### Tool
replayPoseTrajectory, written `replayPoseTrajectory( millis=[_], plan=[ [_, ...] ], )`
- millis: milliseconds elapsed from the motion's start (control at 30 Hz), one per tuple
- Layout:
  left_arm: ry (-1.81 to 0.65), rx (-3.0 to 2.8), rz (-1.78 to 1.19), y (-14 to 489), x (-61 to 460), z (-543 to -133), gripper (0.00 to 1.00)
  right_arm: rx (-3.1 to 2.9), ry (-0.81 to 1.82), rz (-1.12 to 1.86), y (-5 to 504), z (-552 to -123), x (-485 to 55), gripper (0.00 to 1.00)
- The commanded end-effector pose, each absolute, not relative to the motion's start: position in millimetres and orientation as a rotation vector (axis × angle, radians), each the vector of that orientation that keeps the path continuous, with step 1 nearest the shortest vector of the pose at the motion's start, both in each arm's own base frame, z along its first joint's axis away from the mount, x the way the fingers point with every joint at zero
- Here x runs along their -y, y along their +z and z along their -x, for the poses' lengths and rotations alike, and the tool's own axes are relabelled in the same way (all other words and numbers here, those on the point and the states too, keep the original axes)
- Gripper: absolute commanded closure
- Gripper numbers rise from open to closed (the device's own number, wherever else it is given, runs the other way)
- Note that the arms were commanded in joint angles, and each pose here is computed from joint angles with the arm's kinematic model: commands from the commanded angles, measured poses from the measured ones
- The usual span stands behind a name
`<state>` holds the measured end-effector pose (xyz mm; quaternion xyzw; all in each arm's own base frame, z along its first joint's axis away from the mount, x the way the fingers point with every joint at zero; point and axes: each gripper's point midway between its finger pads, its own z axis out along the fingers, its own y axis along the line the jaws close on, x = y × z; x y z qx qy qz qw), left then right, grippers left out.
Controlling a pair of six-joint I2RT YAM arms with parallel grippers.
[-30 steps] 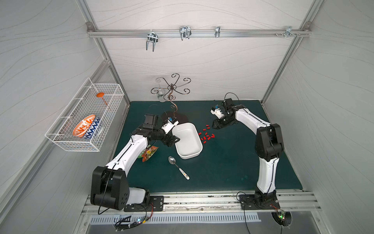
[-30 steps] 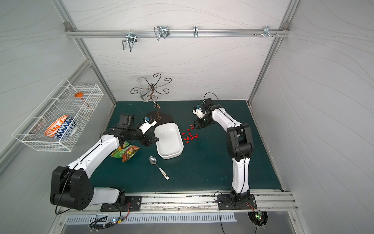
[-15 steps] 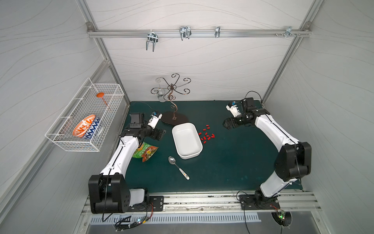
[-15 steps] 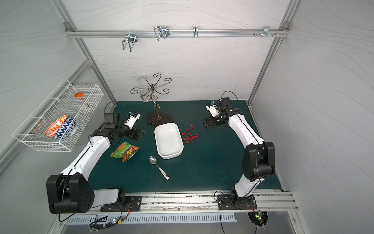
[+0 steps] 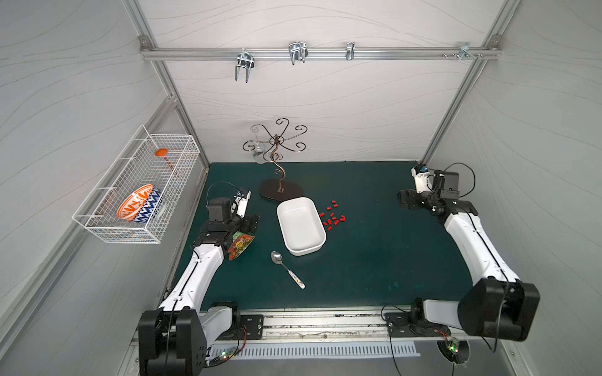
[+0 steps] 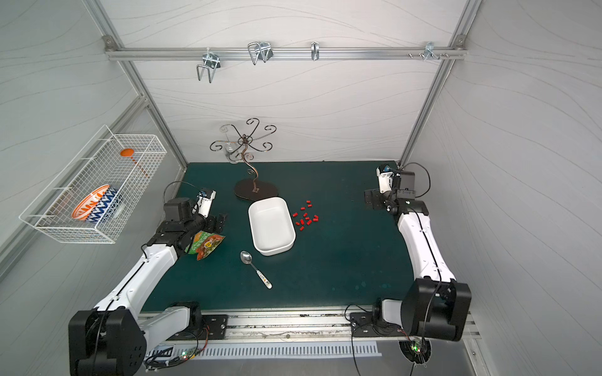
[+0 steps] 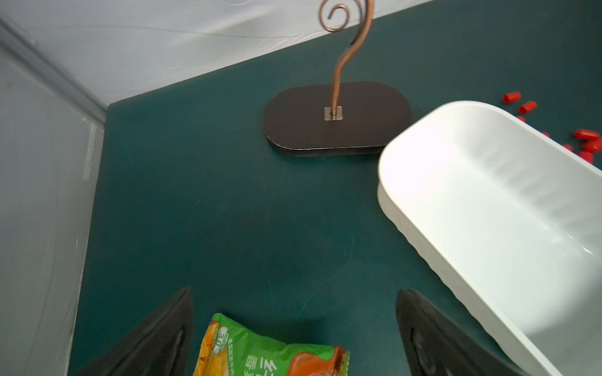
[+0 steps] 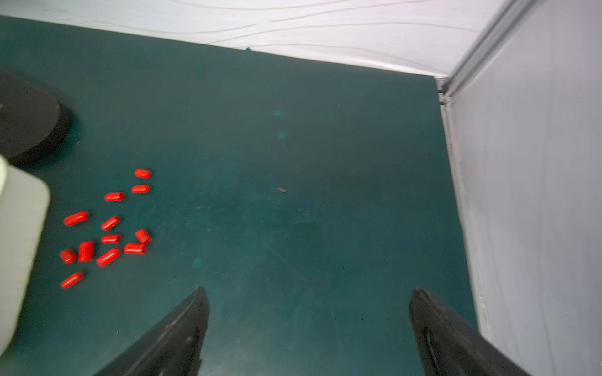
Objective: Take the screw protection sleeves out of the storage box
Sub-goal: Reset both arms
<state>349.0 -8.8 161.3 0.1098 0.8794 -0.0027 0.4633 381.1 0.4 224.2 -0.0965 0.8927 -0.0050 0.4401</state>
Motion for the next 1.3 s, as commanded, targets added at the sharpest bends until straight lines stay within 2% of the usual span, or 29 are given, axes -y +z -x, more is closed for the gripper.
replayPoseTrajectory(
  millis=[0,67,233,433,667,800,967,1267],
  plan=[
    [0.058,-2.025,0.039,191.4,-21.1,-372.0,0.0,-2.111,-0.101,0.088,230.9,-385.3,24.2,0.01],
    [0.059,-2.054,0.1,183.2,-26.0,-375.8,0.0,-2.108,-0.041,0.038,219.9,-385.5,25.1,0.01],
    [-0.09,-2.124,0.017,156.1,-2.2,-384.6,0.0,-2.079,0.137,-0.032,182.7,-390.3,11.9,0.01],
    [-0.157,-2.071,-0.009,131.7,7.7,-397.3,0.0,-2.054,0.104,0.078,146.6,-392.3,-14.8,0.01],
    [-0.063,-1.934,0.028,93.3,-4.3,-400.2,0.0,-1.986,0.106,0.201,107.4,-395.8,-52.4,0.01],
    [-0.07,-1.905,0.014,93.6,-1.9,-393.8,0.0,-1.914,0.061,0.265,96.6,-392.5,-68.5,0.01],
    [-0.053,-1.942,0.06,91.2,-8.8,-400.9,0.0,-1.934,0.052,0.204,83.6,-395.0,-57.9,0.01],
    [-0.026,-1.948,0.099,90.6,-15.3,-401.6,0.0,-2.003,0.181,0.166,80.6,-401.6,-51.1,0.01]
  ],
)
